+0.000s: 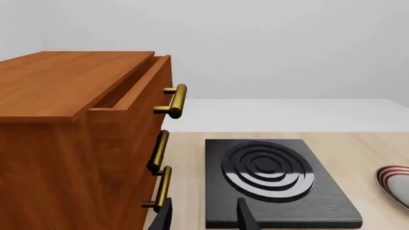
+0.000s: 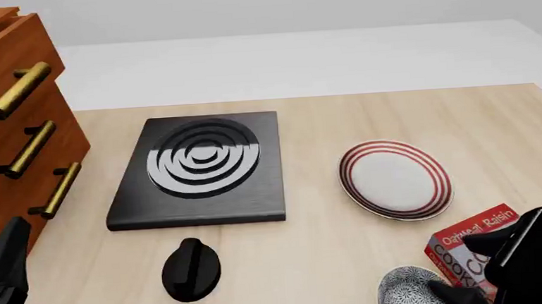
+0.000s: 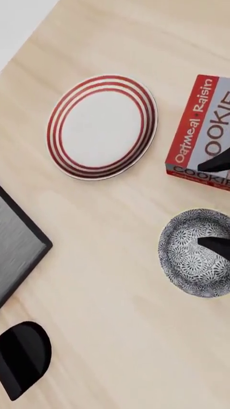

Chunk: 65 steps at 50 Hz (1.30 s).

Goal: Pick the akita bowl on the ramekin and place it on the plate.

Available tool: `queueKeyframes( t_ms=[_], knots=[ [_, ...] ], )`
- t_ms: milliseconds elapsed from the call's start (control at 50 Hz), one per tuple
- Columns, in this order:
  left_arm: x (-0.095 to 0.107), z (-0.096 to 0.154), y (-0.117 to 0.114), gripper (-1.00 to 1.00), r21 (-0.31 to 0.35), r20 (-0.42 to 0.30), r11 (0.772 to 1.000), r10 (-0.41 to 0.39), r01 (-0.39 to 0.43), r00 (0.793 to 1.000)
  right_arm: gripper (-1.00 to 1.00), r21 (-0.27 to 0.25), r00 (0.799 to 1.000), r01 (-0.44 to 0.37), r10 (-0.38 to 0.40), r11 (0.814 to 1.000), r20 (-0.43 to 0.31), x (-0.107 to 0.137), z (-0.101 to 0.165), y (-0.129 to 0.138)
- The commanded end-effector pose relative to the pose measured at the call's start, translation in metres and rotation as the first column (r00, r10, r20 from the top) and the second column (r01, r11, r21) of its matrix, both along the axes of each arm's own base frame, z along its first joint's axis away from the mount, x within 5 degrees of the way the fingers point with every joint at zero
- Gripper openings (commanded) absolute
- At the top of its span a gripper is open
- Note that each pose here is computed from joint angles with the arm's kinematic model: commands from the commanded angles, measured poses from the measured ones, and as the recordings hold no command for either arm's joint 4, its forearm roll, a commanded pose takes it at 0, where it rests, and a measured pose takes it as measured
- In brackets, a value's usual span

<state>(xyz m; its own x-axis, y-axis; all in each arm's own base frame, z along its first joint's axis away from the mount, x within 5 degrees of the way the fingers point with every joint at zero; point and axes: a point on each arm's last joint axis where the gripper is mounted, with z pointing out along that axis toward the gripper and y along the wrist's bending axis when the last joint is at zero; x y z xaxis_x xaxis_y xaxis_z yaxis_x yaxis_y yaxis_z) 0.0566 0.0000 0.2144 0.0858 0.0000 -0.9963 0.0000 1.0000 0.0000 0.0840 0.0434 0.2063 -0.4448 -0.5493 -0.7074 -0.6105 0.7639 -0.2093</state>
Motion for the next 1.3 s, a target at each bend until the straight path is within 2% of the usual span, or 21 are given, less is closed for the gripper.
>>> queueKeyframes(
  t_ms=[20, 300, 800, 820, 860, 960, 1180, 1200, 1300],
  knots=[
    [0.000, 0.000, 0.000, 1.00, 0.000, 0.000, 1.000, 0.000, 0.000, 1.000, 1.00, -0.013, 1.000, -0.005, 0.005, 1.000, -0.022, 0.005, -0.013, 0.003],
    [0.000, 0.000, 0.000, 1.00, 0.000, 0.000, 1.000, 0.000, 0.000, 1.000, 1.00, -0.022, 0.998, -0.006, 0.005, 1.000, -0.063, 0.001, -0.032, 0.002],
    [0.000, 0.000, 0.000, 1.00, 0.000, 0.000, 1.000, 0.000, 0.000, 1.000, 1.00, -0.050, 0.996, -0.014, 0.010, 0.999, -0.089, 0.003, -0.053, 0.003],
    [0.000, 0.000, 0.000, 1.00, 0.000, 0.000, 1.000, 0.000, 0.000, 1.000, 1.00, -0.069, 0.996, -0.014, 0.009, 0.998, -0.085, 0.004, -0.057, 0.001],
    [0.000, 0.000, 0.000, 1.00, 0.000, 0.000, 1.000, 0.000, 0.000, 1.000, 1.00, -0.073, 0.996, -0.020, 0.013, 0.997, -0.089, 0.005, -0.060, 0.001],
    [0.000, 0.000, 0.000, 1.00, 0.000, 0.000, 1.000, 0.000, 0.000, 1.000, 1.00, -0.083, 0.996, -0.017, 0.010, 0.996, -0.083, 0.007, -0.060, 0.001],
    [0.000, 0.000, 0.000, 1.00, 0.000, 0.000, 1.000, 0.000, 0.000, 1.000, 1.00, -0.066, 0.996, -0.044, 0.038, 0.997, -0.086, 0.003, -0.058, 0.004],
    [0.000, 0.000, 0.000, 1.00, 0.000, 0.000, 1.000, 0.000, 0.000, 1.000, -1.00, -0.062, 0.996, -0.042, 0.037, 0.997, -0.084, 0.003, -0.055, 0.004],
    [0.000, 0.000, 0.000, 1.00, 0.000, 0.000, 1.000, 0.000, 0.000, 1.000, -1.00, -0.054, 0.996, -0.064, 0.061, 0.996, -0.064, 0.001, -0.044, 0.005]
  ],
)
